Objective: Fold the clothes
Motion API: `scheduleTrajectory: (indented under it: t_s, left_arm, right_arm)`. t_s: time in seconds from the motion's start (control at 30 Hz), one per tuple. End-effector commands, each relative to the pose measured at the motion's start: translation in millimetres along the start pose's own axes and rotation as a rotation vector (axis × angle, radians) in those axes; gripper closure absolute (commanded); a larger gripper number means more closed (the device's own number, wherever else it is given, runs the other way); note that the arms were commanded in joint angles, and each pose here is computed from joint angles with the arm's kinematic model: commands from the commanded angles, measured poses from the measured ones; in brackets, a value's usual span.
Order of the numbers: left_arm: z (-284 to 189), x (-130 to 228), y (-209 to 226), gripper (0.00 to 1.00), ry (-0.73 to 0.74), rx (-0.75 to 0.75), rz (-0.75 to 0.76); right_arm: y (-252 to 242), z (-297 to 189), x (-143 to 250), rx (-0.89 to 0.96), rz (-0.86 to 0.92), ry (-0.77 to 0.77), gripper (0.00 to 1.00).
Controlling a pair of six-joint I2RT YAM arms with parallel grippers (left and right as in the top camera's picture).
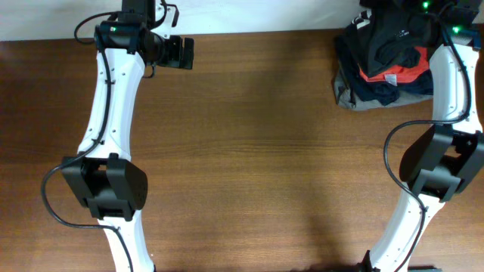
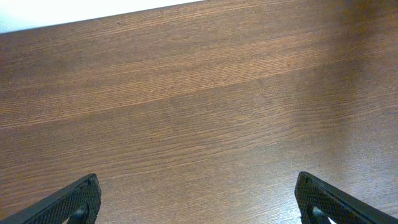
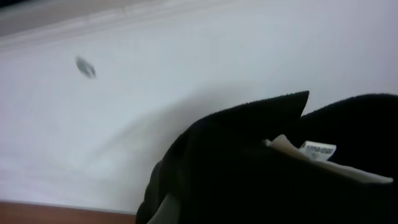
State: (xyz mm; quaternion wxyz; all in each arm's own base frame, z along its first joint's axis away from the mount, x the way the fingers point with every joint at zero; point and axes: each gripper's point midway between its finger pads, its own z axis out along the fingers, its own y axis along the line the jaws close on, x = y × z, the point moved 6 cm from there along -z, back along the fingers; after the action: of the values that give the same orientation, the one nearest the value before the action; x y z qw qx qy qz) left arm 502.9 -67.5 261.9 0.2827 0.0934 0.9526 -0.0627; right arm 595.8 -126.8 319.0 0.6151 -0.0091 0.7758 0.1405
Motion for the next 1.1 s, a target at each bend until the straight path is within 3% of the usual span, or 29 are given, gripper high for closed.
scheduleTrajectory:
  t_s: [0.0,0.5,0.53,0.7,0.9,0.97,1.07]
  left_arm:
    - [4,0,1,0.01,0.001,-0.007,0.016]
    - [4,-1,1,0.01,0.000,-0.007,0.016]
    - [4,-1,1,0.01,0.000,-0.007,0.016]
    - [4,0,1,0.01,0.001,-0.007,0.016]
    - [4,0,1,0.01,0.005,-0.006,0.015]
    - [4,0,1,0.01,0.005,-0.006,0.015]
    - [4,0,1,0.01,0.004,-0.006,0.016]
  right_arm:
    - [-1,-8,-10,-0.010,-0.037,-0.001,0.96]
    - [-30,-60,39,0.053,0.235,0.333,0.94]
    - [-31,-65,40,0.060,0.250,0.348,0.91]
    - [-28,-95,36,0.087,0.312,0.409,0.58]
    - [-15,-137,14,0.118,0.345,0.425,0.54]
    - [-5,-153,-2,0.113,0.290,0.399,0.44]
    - [10,-157,-19,0.065,0.067,0.361,0.20]
